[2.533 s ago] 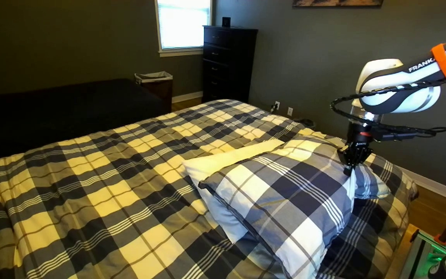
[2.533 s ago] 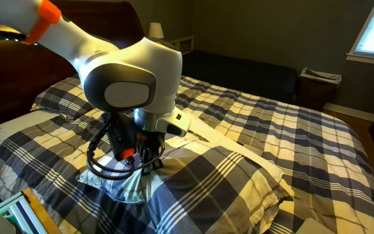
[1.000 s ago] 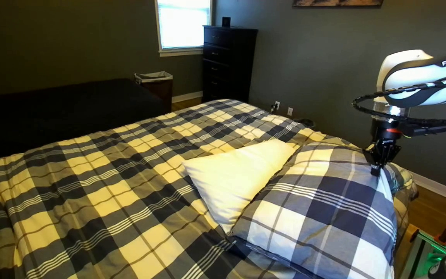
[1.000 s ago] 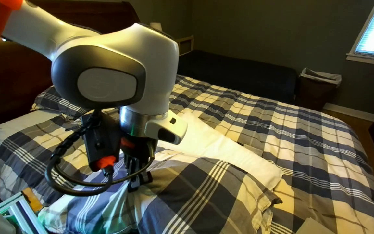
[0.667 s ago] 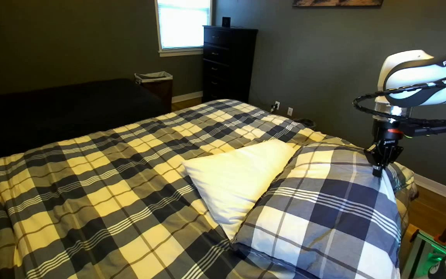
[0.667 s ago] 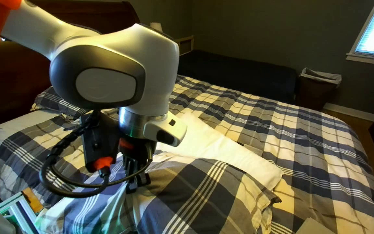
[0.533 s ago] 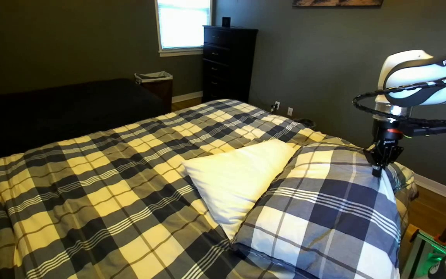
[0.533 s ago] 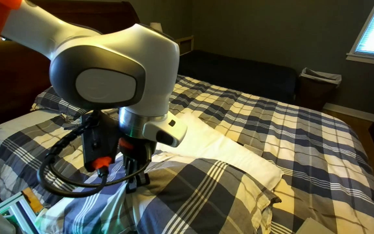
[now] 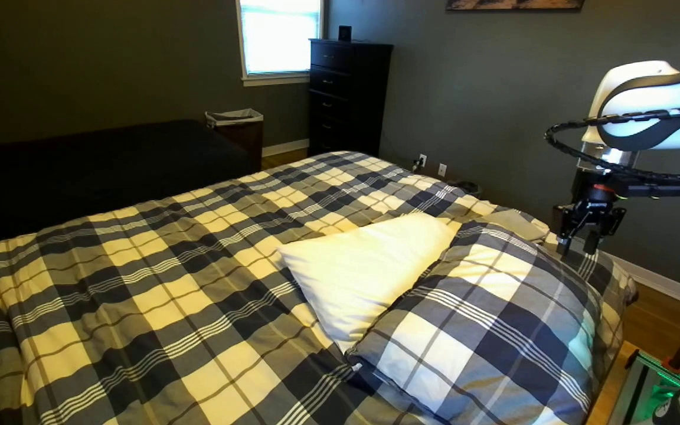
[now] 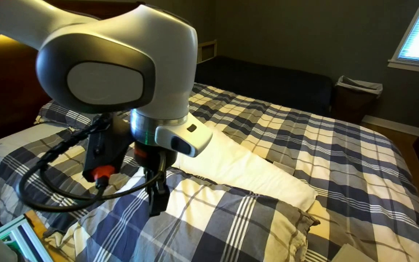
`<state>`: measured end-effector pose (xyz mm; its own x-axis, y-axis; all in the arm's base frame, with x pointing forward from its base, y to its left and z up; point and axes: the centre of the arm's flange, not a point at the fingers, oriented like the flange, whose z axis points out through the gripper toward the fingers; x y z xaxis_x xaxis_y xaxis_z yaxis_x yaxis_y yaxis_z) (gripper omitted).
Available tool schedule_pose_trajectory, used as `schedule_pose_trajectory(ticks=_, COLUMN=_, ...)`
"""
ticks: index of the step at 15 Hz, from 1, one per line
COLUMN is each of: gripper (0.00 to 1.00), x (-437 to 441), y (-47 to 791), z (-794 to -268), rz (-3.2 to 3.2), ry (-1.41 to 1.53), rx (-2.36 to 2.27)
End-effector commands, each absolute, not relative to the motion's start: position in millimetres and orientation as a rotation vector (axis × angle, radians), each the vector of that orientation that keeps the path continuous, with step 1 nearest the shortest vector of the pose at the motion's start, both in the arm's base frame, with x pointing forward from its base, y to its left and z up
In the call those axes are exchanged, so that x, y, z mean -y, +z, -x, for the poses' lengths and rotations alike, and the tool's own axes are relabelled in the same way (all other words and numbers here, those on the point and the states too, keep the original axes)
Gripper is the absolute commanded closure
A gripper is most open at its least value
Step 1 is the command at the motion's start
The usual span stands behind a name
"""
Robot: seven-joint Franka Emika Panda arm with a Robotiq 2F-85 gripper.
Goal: Slide the checked black and white pillow downwards on the bed
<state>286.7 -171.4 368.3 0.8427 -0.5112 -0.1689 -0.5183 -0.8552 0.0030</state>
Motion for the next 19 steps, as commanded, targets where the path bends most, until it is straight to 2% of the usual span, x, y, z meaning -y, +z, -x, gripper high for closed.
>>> schedule_pose_trajectory(ticks=1, gripper=0.01, x=167.8, y=381.7, z=-288.1, rz=3.000, ry=-0.006, rx=-0.868)
schedule_pose_trajectory(ticks=9, gripper=0.00, x=161.0, y=422.0, z=-332.5, rz=3.133, ry=-0.477, rx=-0.537)
schedule_pose_trajectory(ticks=19, gripper=0.00, x=156.1, y=432.0, z=-340.2, rz=3.141, ry=-0.510, rx=-0.488)
